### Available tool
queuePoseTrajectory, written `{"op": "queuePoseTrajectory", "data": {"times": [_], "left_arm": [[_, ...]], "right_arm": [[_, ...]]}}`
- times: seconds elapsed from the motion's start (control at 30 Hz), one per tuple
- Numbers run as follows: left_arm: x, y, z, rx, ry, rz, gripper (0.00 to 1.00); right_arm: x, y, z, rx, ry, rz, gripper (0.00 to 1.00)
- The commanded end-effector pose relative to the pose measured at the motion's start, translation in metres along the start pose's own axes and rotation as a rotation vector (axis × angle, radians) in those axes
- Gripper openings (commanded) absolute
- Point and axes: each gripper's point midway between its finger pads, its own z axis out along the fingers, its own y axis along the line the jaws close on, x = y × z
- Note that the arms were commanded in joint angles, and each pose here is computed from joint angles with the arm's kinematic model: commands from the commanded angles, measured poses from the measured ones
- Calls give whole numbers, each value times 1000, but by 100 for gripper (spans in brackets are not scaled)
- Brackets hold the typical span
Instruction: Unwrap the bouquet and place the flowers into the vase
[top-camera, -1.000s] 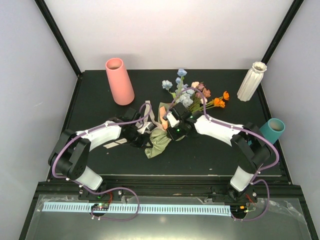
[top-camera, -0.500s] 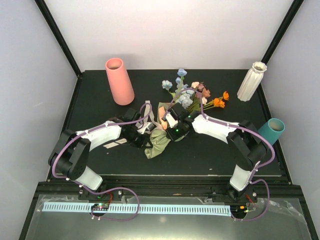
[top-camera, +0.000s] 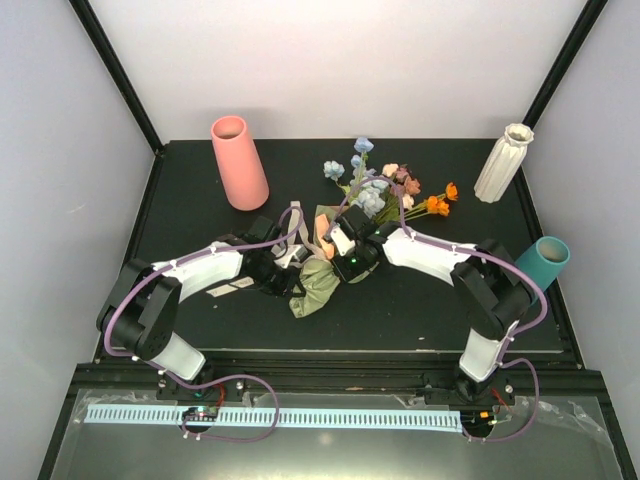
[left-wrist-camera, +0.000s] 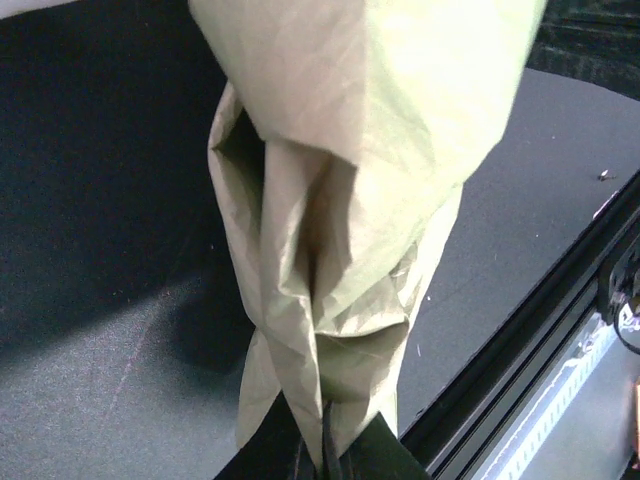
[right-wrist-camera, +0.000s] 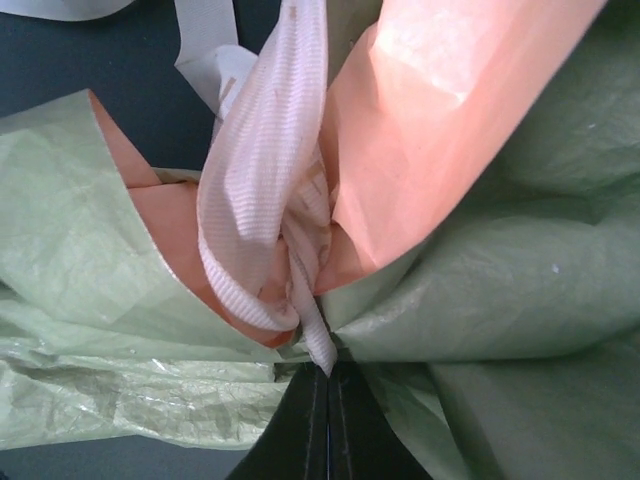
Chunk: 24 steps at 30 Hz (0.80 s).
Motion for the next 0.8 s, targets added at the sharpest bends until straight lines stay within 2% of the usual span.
{"op": "queuePoseTrajectory", "data": {"times": [0.0, 0.23, 0.5, 0.77], "left_arm": [[-21, -18, -11, 50, -59, -44, 2], [-55, -17, -35, 148, -187, -186, 2], [-77, -2, -51, 223, -259, -338, 2], [-75, 1, -49, 196, -230, -259, 2]], "right_arm": [[-8, 8, -21, -21, -52, -22, 2], [21, 1, -31, 12, -41, -25, 2], [42, -5, -32, 34, -47, 3, 1], [50, -6, -39, 42, -52, 4, 2]]}}
